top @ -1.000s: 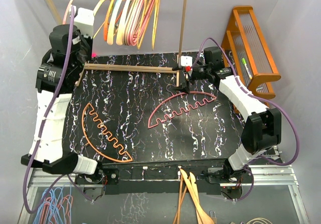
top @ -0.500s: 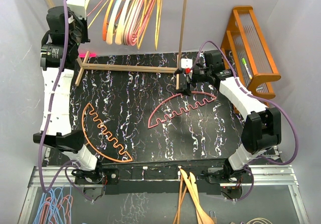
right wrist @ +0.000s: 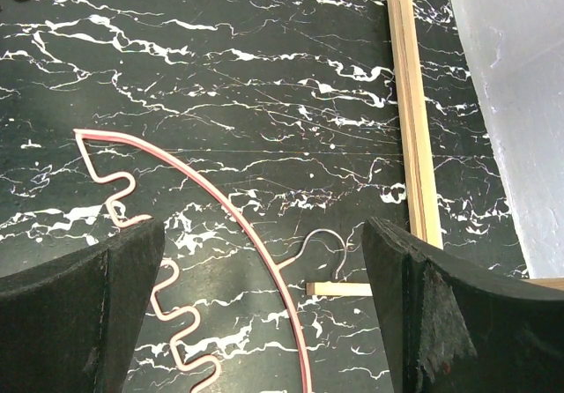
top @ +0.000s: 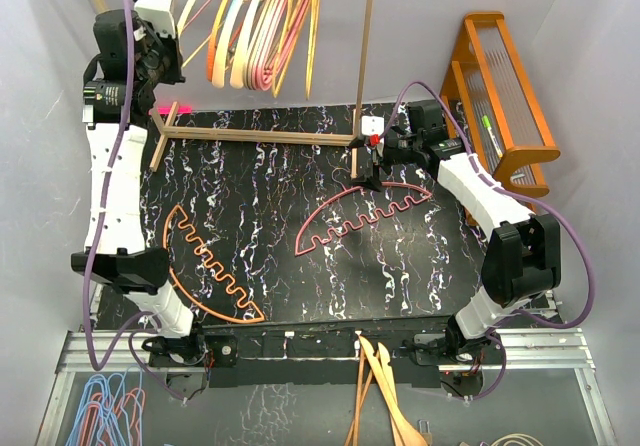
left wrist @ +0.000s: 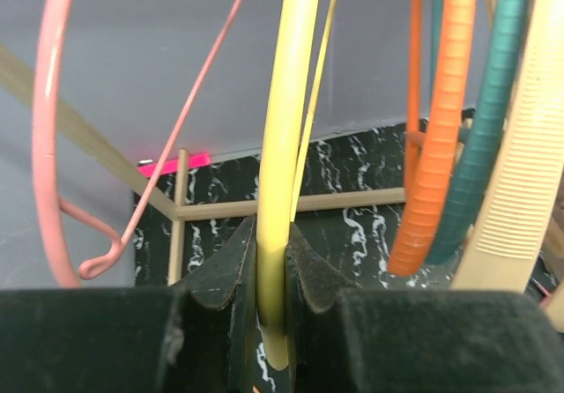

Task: Organize the hangers
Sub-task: Place the hanger at the clothesline, then pick up the hanger at the center of the board.

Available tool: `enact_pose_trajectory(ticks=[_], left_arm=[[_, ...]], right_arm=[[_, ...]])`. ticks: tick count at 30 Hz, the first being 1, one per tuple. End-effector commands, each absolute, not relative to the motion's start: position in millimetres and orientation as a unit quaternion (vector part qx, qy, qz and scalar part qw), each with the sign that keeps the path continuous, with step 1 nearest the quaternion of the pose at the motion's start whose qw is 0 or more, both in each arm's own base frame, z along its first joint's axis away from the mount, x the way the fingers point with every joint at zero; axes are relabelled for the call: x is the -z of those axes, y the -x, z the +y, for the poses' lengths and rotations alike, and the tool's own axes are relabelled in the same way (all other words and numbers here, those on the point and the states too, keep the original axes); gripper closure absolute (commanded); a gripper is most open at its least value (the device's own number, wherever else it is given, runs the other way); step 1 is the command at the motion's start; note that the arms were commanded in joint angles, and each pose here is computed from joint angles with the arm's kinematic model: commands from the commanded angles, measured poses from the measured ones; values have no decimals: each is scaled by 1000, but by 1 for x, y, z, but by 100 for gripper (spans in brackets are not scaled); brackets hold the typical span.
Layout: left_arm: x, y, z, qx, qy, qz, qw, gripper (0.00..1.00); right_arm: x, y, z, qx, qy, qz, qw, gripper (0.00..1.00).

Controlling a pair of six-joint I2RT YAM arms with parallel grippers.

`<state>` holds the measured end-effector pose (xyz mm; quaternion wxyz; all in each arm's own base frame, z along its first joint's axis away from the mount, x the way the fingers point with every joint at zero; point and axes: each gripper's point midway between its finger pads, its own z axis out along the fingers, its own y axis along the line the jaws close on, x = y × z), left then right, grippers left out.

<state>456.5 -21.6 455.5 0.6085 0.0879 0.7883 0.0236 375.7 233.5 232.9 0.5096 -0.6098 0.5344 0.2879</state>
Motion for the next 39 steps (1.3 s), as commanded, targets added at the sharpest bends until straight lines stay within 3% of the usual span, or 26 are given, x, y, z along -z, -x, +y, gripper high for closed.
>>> enact_pose_trajectory(ticks=[1,2,3,4,5,9,13,17,21,22,25,27,35,39], left_arm=[[-442,-445,-40,28,-107,801,589,100],[-434,-442,-38,28,-102,808,580,87],[-427,-439,-36,26,-92,815,572,64],[-419,-434,-32,21,-77,822,564,23],[-412,-426,-28,17,-59,826,560,5],[-354,-370,-20,32,20,843,537,3],[-239,-296,-50,118,35,902,413,3],[-193,-246,-85,223,51,898,375,3],[-174,-251,-104,269,46,899,342,3],[-174,-254,-108,276,41,899,338,3],[-181,-264,-115,296,33,890,345,3],[-181,-269,-118,301,28,889,345,3],[-160,-278,-131,328,18,889,320,3],[-154,-278,-143,360,1,884,298,3]], right_arm=[[-253,-384,232,-270,609,525,530,2],[-250,-386,230,-263,608,530,529,2],[-246,-389,228,-255,607,538,525,2],[-241,-393,224,-244,605,551,520,2],[-236,-395,220,-230,612,557,512,2],[-220,-397,202,-208,614,587,485,2],[-165,-377,182,-212,627,637,396,2],[-134,-391,171,-180,617,666,380,1],[-111,-416,168,-122,618,643,435,25],[-107,-421,168,-117,617,640,442,25],[-89,-435,173,-130,608,651,435,10],[-83,-444,179,-152,605,655,426,6],[-55,-465,194,-198,619,642,407,6],[-33,-464,192,-206,626,648,381,14]])
